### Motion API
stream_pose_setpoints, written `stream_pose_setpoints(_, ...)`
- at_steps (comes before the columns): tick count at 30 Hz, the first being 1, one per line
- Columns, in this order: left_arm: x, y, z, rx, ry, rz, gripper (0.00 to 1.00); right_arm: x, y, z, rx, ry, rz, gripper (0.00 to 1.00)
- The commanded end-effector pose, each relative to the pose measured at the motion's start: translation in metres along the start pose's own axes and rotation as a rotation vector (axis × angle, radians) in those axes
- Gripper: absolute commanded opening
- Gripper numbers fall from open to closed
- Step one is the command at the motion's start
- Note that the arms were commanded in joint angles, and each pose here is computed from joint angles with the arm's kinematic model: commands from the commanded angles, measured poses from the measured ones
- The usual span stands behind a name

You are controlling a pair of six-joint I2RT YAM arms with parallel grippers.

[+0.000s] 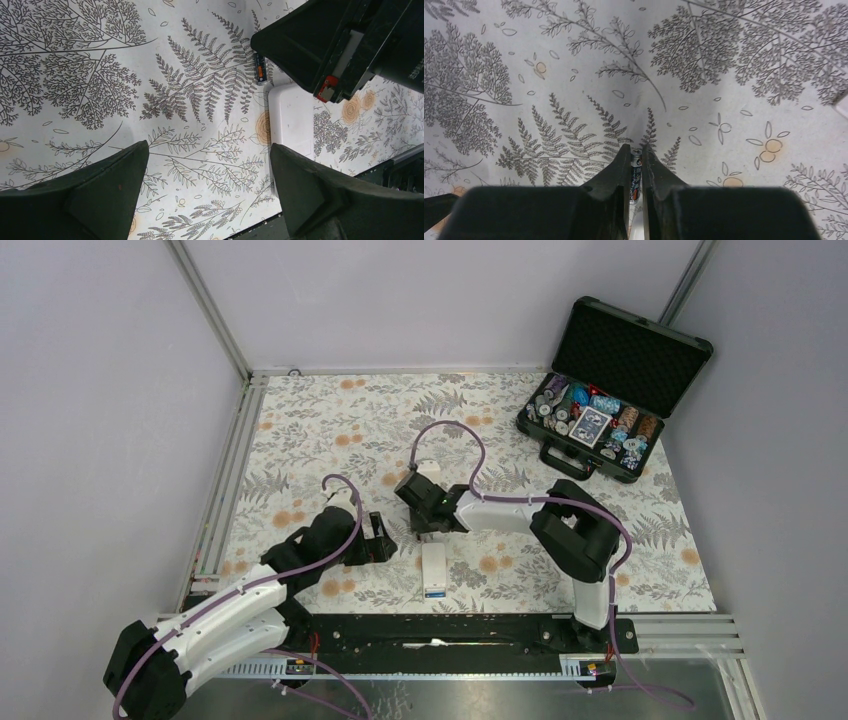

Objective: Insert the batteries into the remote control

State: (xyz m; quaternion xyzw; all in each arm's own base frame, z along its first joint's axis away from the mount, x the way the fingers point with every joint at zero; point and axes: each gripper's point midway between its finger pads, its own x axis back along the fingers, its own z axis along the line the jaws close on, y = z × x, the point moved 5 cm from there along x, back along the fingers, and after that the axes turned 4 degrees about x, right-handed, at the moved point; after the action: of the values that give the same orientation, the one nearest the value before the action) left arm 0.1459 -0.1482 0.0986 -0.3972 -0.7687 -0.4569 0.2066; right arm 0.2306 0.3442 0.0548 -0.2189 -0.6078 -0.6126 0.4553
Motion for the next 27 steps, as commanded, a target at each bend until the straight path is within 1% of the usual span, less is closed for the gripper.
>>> stream_pose_setpoints(1, 0.001, 0.007, -0.004, -0.003, -0.022, -0.034, 0.99, -0.002, 0.011, -0.027, -0.018, -0.093, -0.023, 0.05)
stream_pose_setpoints(8, 0.001, 0.008, -0.005, -0.003, -0.027, -0.033, 0.99, 0.015, 0.025, -0.061, -0.116, -0.142, -0.070, 0.05)
stream_pose_setpoints(13, 0.001, 0.007, -0.006, -0.003, -0.032, -0.026, 0.99, 0.024, 0.024, -0.081, -0.140, -0.177, -0.090, 0.06)
stream_pose_setpoints(22, -0.002, 0.008, -0.012, -0.008, -0.052, -0.008, 0.99, 0.045, -0.007, -0.097, -0.061, -0.130, -0.030, 0.05)
stream_pose_setpoints(27, -0.006, 0.007, -0.015, -0.007, -0.062, 0.006, 0.99, 0.059, -0.025, -0.106, -0.073, -0.103, -0.015, 0.05)
